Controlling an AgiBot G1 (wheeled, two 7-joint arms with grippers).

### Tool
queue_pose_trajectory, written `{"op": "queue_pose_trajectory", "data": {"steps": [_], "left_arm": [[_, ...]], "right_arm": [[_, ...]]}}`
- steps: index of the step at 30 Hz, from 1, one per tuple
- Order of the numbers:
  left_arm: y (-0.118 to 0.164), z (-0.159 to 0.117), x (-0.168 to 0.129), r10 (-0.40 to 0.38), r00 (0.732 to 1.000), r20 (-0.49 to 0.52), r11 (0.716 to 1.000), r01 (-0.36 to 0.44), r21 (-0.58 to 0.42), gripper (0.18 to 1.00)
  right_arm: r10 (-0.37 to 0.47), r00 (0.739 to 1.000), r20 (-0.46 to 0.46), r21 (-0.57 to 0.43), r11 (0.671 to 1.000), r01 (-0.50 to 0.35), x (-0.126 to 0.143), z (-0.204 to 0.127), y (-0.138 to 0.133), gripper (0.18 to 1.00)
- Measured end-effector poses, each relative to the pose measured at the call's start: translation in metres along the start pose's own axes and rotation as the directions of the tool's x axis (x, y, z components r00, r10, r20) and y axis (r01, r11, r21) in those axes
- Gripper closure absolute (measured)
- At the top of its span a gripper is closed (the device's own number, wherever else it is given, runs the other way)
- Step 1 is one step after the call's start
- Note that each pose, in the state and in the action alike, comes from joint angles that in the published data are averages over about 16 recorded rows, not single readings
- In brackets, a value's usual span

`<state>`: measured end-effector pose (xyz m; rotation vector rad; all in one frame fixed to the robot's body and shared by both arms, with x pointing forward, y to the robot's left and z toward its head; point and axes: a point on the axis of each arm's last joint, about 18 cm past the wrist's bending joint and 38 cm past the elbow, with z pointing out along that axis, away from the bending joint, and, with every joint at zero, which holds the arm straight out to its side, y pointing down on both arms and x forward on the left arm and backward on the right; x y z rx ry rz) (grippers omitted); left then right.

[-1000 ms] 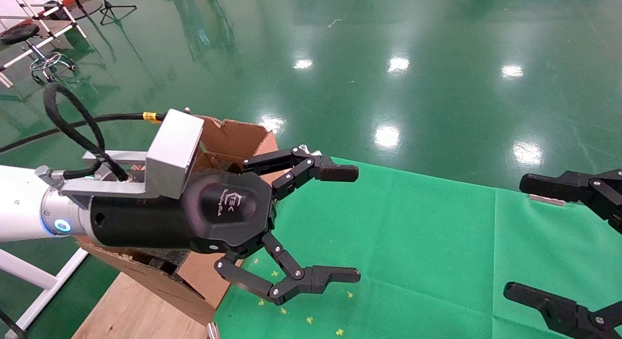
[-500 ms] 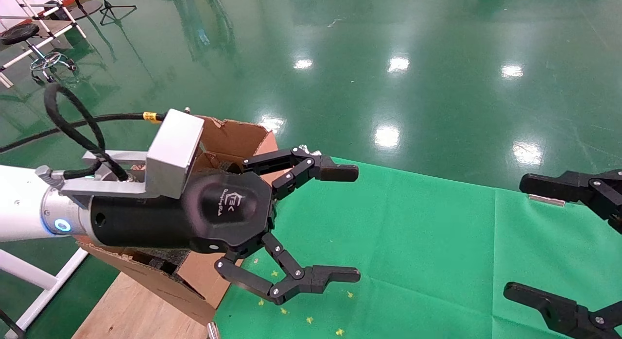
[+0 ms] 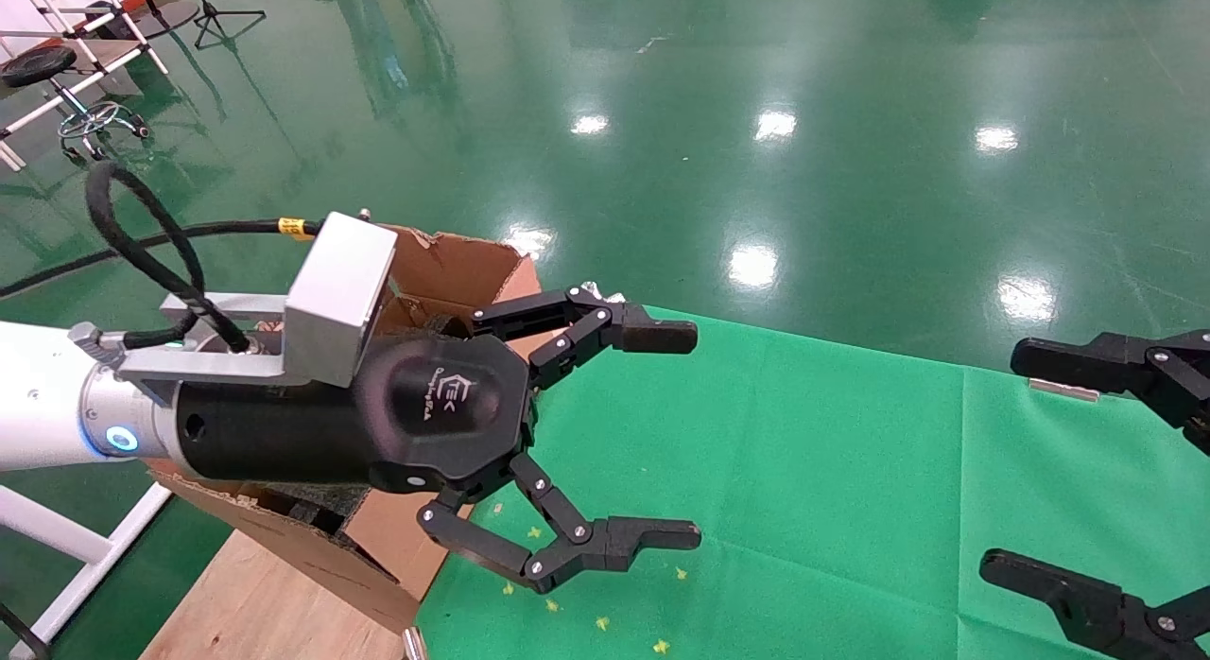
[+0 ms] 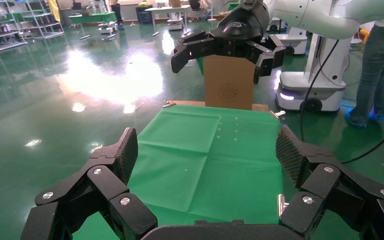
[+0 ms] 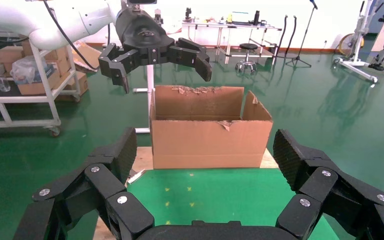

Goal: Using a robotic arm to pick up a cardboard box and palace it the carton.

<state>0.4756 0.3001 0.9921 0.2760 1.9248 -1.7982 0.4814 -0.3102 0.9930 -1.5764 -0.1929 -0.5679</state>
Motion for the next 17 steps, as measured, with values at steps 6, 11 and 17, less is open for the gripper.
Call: {"op": "queue_pose_trajectory", "data": {"steps": [6,11,17], "left_arm": [[0.0000,0.0000,0.0000,0.000,1.000,0.000,1.000,0.000,0.000,0.184],[0.0000,0.0000,0.0000,0.000,1.000,0.000,1.000,0.000,0.000,0.184],[0.0000,0.0000,0.0000,0.000,1.000,0.000,1.000,0.000,0.000,0.184]], "right_arm": [[0.000,1.000,0.000,0.000,1.000,0.000,0.0000,0.0000,0.0000,0.178],[0.000,1.000,0.000,0.000,1.000,0.000,0.0000,0.0000,0.0000,0.178],[0.000,1.000,0.000,0.000,1.000,0.000,0.0000,0.0000,0.0000,0.178]]}}
